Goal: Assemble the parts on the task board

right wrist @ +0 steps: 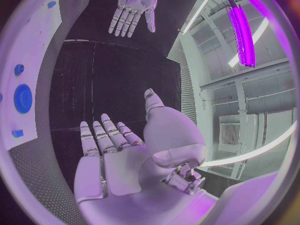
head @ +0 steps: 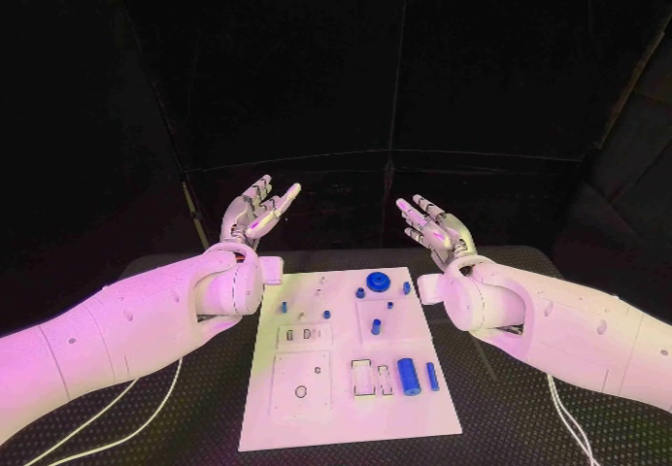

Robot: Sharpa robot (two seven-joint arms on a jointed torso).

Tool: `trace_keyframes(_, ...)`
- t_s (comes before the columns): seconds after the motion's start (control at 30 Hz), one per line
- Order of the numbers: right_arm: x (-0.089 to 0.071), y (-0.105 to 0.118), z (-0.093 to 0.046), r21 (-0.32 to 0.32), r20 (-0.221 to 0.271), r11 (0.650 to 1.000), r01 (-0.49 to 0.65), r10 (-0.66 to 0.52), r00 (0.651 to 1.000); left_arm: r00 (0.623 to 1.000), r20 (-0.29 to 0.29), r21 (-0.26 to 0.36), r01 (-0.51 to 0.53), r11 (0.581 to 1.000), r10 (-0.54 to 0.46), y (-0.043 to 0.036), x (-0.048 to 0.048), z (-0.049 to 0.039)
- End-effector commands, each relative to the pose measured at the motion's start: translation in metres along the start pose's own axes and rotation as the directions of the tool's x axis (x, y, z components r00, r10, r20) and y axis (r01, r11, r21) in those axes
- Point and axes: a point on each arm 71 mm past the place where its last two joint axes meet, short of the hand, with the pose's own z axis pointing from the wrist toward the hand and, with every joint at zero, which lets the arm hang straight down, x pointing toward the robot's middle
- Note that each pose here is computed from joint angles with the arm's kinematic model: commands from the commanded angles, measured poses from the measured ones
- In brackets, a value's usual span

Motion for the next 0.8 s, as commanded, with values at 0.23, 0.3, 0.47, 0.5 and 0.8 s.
trace_keyframes(0.23,0.012,-0.004,0.009,0.041,-0.256,0.997,0.071,-0.058,0.965,0.996,-0.087,0.031,0.009,0.999,-0.006,-0.0039,0.0061,0.0030)
trace_keyframes(0.3,0.012,-0.004,0.010,0.043,-0.263,0.996,0.074,-0.060,0.963,0.996,-0.087,0.031,0.009,0.999,-0.006,-0.0039,0.0061,0.0030)
trace_keyframes(0.47,-0.006,0.014,0.012,-0.232,-0.159,0.838,0.494,-0.534,0.830,0.996,-0.084,0.046,0.000,0.999,0.004,-0.0092,-0.0173,-0.0007)
trace_keyframes(0.5,-0.006,0.015,0.013,-0.241,-0.157,0.826,0.510,-0.552,0.819,0.996,-0.086,0.048,-0.001,0.999,0.005,-0.0098,-0.0179,-0.0014)
trace_keyframes(0.8,-0.003,0.029,0.015,-0.326,-0.129,0.645,0.692,-0.755,0.643,0.988,-0.148,0.077,-0.027,0.997,0.038,-0.0198,-0.0202,-0.0144)
